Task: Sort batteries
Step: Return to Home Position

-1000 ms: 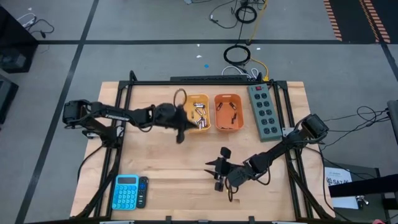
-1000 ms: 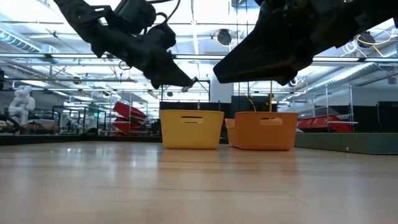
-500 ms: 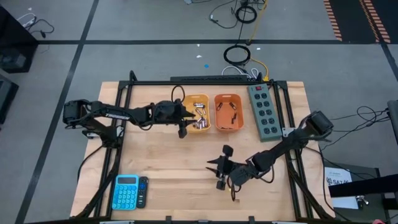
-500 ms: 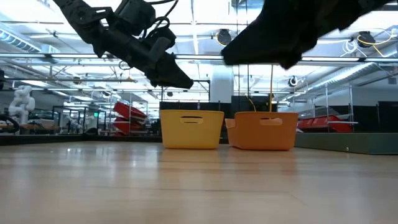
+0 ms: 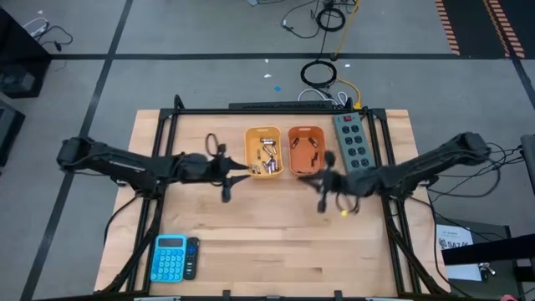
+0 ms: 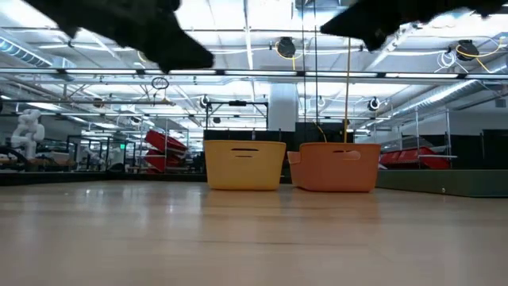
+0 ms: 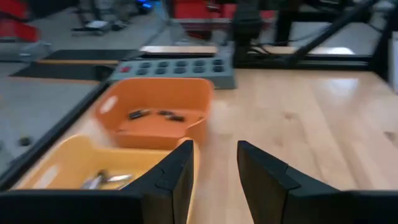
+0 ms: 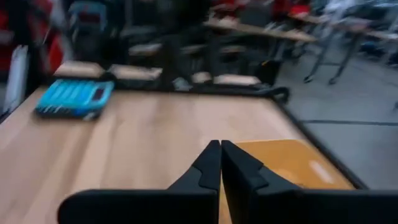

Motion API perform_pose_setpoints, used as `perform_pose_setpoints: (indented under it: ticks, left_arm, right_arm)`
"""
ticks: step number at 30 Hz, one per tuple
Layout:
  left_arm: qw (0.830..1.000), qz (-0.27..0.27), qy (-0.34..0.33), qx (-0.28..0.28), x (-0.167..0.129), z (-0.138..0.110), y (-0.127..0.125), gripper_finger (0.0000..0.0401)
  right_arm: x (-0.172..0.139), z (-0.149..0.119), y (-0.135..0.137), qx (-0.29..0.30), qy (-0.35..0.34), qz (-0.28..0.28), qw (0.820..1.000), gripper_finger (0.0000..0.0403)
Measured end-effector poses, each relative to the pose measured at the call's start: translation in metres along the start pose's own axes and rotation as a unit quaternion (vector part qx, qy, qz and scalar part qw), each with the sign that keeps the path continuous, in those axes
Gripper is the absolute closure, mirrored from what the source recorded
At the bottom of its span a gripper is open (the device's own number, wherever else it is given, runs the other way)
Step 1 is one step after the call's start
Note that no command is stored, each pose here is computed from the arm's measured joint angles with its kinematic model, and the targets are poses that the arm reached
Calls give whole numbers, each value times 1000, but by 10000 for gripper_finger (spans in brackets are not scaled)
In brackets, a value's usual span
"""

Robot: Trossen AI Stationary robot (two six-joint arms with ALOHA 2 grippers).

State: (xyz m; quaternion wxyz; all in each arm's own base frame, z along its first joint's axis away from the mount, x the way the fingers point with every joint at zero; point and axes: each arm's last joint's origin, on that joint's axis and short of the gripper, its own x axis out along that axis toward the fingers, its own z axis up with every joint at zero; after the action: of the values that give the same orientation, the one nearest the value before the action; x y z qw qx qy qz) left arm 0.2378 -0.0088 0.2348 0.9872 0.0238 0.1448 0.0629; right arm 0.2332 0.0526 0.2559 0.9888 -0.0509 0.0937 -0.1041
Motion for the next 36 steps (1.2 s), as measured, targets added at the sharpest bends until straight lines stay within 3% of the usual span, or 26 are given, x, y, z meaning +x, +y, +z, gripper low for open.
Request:
perform_pose_setpoints:
  ticks: [6,15,22,30,36]
  left_arm:
    - [999,36,-35,-18,-34,-13,-9,271]
    - [996,59,-60,-31,-66,-53,-9,273]
    - [993,57,-94,-52,-80,-69,-3,302]
    - [990,55,-109,-73,-89,-91,2,359]
    - [987,56,-124,-82,-95,-96,4,392]
  right_arm:
    - [-39,-34,-41,47,-106,4,993,402]
    - [-81,-79,-71,78,-179,-51,979,402]
    - [-100,-79,-83,84,-249,-58,963,403]
    - [-108,-86,-87,81,-234,-65,967,403]
    - [-117,-82,-87,56,-271,-51,960,403]
